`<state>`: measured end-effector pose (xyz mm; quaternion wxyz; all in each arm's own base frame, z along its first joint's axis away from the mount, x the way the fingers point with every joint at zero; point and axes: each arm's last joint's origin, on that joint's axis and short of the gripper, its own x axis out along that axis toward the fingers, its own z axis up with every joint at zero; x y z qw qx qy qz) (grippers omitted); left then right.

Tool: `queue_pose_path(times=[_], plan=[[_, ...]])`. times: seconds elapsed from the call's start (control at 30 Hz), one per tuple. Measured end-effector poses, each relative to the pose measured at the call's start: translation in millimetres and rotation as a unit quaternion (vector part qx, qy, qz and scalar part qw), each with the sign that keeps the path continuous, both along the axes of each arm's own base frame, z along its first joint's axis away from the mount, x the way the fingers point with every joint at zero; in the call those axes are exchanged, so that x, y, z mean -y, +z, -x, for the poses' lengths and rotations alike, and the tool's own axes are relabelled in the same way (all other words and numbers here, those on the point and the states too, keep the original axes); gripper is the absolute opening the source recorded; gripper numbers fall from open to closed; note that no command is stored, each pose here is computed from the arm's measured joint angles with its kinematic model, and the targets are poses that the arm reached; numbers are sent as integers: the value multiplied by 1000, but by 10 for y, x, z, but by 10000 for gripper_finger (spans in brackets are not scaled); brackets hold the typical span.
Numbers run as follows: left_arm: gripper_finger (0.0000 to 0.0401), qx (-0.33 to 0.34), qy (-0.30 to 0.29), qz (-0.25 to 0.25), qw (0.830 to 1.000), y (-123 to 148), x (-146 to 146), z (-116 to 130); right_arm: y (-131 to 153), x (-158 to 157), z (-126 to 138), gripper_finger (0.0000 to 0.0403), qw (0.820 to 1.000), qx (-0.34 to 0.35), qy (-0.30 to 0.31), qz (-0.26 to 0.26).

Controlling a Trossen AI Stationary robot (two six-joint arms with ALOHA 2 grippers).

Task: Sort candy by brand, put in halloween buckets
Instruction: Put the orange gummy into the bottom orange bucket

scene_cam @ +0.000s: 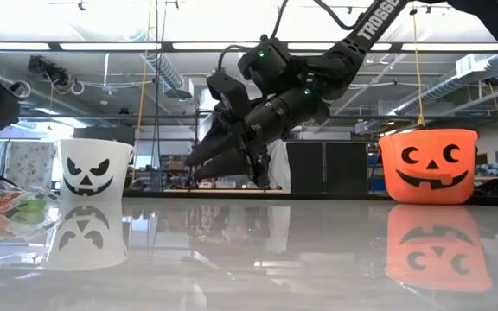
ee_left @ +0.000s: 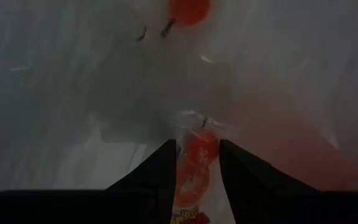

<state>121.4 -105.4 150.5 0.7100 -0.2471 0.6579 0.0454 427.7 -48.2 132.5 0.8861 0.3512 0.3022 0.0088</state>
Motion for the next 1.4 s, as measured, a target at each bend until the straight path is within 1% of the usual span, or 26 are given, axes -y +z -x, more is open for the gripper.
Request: queue_pose_path(times=[0.2, 0.33, 0.5, 0.57, 0.67, 0.83, 0.9, 1.03, 1.17, 1.3, 1.4], plan=[[127, -13, 8, -3, 1000, 20, -3, 7, 0, -50, -5, 135, 1000, -1, 4, -4], [127, -7, 21, -13, 1000, 20, -10, 2, 0, -58, -6, 134, 1000, -2, 3, -8], [125, 3, 38, -56, 998, 11, -53, 16, 0, -57, -7, 134, 1000, -3, -1, -7], [119, 5, 40, -72, 997, 8, -70, 24, 0, -60, -7, 133, 1000, -4, -5, -12], [92, 11, 42, -77, 996, 9, -71, 19, 0, -80, -9, 133, 1000, -5, -5, -15], [21, 27, 47, -82, 995, 51, -58, -11, 0, -146, -15, 133, 1000, -6, -1, -19], [7, 43, 52, -87, 994, 97, -45, -40, 0, -171, -17, 133, 1000, -6, 1, -18], [8, 64, 60, -103, 991, 238, -22, -93, 0, -201, -20, 133, 1000, -8, -3, -23], [4, 65, 62, -119, 989, 472, -2, -128, 0, -207, -21, 133, 1000, -9, -3, -25], [3, 76, 64, -117, 988, 833, 34, -177, 1, -207, -21, 133, 1000, -9, -5, -27], [2, 103, 47, -86, 990, 1197, 86, -224, 1, -206, -21, 133, 999, -11, -8, -33]])
